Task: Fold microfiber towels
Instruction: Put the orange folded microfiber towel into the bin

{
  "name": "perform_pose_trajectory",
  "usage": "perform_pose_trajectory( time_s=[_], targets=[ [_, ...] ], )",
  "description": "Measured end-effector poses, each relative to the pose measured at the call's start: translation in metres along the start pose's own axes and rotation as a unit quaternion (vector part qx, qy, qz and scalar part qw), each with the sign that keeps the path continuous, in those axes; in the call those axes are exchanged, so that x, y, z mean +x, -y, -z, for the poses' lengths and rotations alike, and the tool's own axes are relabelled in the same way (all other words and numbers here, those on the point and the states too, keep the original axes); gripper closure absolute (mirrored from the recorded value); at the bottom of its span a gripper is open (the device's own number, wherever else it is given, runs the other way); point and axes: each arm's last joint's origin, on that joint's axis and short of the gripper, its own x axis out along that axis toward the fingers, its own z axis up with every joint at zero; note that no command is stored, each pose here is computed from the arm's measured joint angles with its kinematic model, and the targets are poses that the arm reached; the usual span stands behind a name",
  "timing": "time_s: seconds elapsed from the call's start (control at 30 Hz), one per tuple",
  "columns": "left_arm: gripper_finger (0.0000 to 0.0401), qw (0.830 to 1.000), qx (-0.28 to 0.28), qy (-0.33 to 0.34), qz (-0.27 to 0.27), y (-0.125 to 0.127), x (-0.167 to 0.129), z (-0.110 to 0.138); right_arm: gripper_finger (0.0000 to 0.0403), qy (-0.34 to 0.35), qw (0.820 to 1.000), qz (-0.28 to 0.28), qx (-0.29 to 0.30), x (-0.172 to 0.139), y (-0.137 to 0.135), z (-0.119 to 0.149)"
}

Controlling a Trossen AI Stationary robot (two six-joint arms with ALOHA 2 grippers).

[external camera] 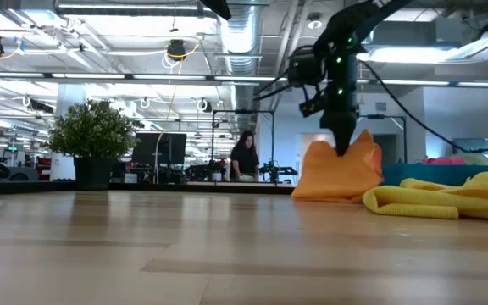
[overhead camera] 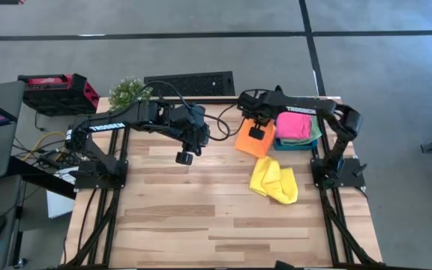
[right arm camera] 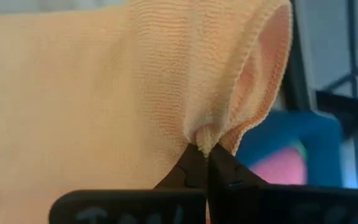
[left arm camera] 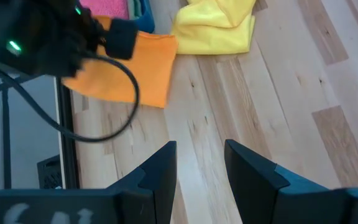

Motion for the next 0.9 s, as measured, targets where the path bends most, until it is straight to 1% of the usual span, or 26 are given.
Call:
perform_pose_trajectory(
  time_s=[0.13, 0.23, 0.3, 0.4, 0.5, 0.6, 0.67, 0.77, 0.9],
  targets=[
    [0.0273, 1.0, 0.003, 0.0, 0.0, 0.0, 0.0, 0.0, 0.0395, -0.01, 0.999, 0.012, 0.046, -0.02, 0.007, 0.015],
    [0.0273, 1.0, 0.006, 0.0, 0.0, 0.0, 0.0, 0.0, 0.0396, -0.035, 0.997, 0.014, 0.073, -0.028, 0.012, 0.028],
    [0.0273, 1.0, 0.006, 0.0, 0.0, 0.0, 0.0, 0.0, 0.0396, -0.043, 0.995, 0.031, 0.086, -0.031, 0.018, 0.033],
    [0.0273, 1.0, 0.006, 0.0, 0.0, 0.0, 0.0, 0.0, 0.0396, -0.064, 0.991, 0.047, 0.107, -0.028, 0.025, 0.04],
    [0.0273, 1.0, 0.006, 0.0, 0.0, 0.0, 0.0, 0.0, 0.0396, -0.1, 0.985, 0.048, 0.133, -0.018, 0.034, 0.051],
    [0.0273, 1.0, 0.006, 0.0, 0.0, 0.0, 0.0, 0.0, 0.0396, -0.124, 0.979, 0.066, 0.146, -0.005, 0.044, 0.057],
    [0.0273, 1.0, 0.01, 0.0, 0.0, 0.0, 0.0, 0.0, 0.0396, -0.134, 0.977, 0.075, 0.146, 0.0, 0.051, 0.061],
    [0.0273, 1.0, 0.01, 0.0, 0.0, 0.0, 0.0, 0.0, 0.0396, -0.145, 0.98, 0.062, 0.118, 0.01, 0.059, 0.068],
    [0.0273, 1.0, 0.01, 0.0, 0.0, 0.0, 0.0, 0.0, 0.0393, -0.16, 0.981, 0.053, 0.1, 0.015, 0.071, 0.075]
  ],
)
